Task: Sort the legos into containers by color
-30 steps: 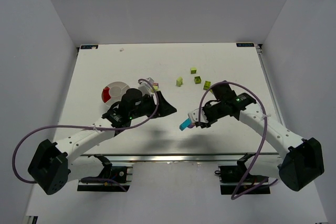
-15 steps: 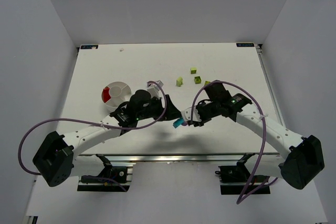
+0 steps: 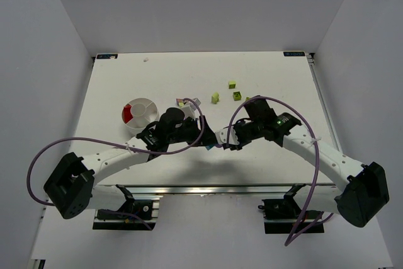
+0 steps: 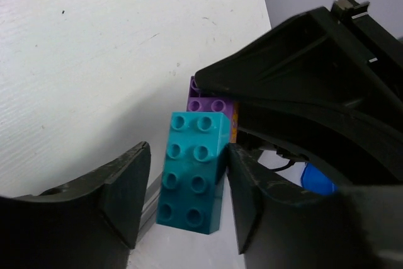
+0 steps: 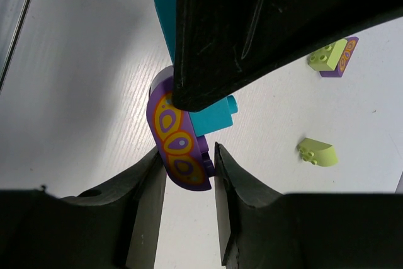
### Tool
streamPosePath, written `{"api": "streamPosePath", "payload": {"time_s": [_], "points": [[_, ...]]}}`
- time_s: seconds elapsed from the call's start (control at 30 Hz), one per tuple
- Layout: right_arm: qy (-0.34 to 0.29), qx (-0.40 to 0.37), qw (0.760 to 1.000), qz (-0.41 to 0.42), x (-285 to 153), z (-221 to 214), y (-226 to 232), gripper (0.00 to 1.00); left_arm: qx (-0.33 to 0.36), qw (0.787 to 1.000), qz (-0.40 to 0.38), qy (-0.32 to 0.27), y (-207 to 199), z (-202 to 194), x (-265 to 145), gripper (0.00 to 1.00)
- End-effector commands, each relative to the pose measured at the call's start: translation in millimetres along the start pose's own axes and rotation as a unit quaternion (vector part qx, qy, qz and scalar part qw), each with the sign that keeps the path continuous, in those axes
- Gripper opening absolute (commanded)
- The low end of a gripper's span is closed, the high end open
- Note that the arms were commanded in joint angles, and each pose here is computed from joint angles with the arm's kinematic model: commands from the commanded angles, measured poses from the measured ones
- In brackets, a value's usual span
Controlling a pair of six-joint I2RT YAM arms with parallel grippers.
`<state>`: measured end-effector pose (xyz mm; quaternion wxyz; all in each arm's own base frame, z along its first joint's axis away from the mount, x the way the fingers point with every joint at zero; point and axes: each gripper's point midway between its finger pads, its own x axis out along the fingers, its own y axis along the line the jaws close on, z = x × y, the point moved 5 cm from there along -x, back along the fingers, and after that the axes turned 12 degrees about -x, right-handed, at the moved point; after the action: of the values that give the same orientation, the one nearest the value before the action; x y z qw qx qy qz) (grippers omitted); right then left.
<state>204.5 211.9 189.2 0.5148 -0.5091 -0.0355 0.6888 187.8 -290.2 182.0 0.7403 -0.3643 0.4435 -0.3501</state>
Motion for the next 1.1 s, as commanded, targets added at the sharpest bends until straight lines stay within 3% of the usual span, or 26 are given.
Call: {"api": "streamPosePath", "payload": {"time_s": [0.0,0.1,0.2,0.47,0.7,1.07], "points": [[-0.008,-0.016,0.999,-0.029,-8,10,-13,0.02,0.016,0.999,-0.042,-0.003,-22,5,-3,0.60],[-0.011,-0.022,0.999,-0.029,-8,12,-11,0.02,0.017,0.999,-0.049,-0.004,-24,6,-2,0.44],[-0.013,-0.025,0.999,-0.026,-8,13,-8,0.02,0.017,0.998,-0.056,-0.005,-27,6,-4,0.42],[-0.024,-0.032,0.999,-0.021,-9,17,3,0.01,0.017,0.998,-0.063,-0.021,-29,7,-11,0.24],[-0.039,-0.033,0.998,-0.026,-11,22,10,0.00,0.012,0.998,-0.052,-0.037,-26,10,-22,0.17],[-0.038,-0.039,0.998,-0.016,-11,23,15,0.00,0.013,0.993,-0.028,-0.118,-15,36,-65,0.12]]}}
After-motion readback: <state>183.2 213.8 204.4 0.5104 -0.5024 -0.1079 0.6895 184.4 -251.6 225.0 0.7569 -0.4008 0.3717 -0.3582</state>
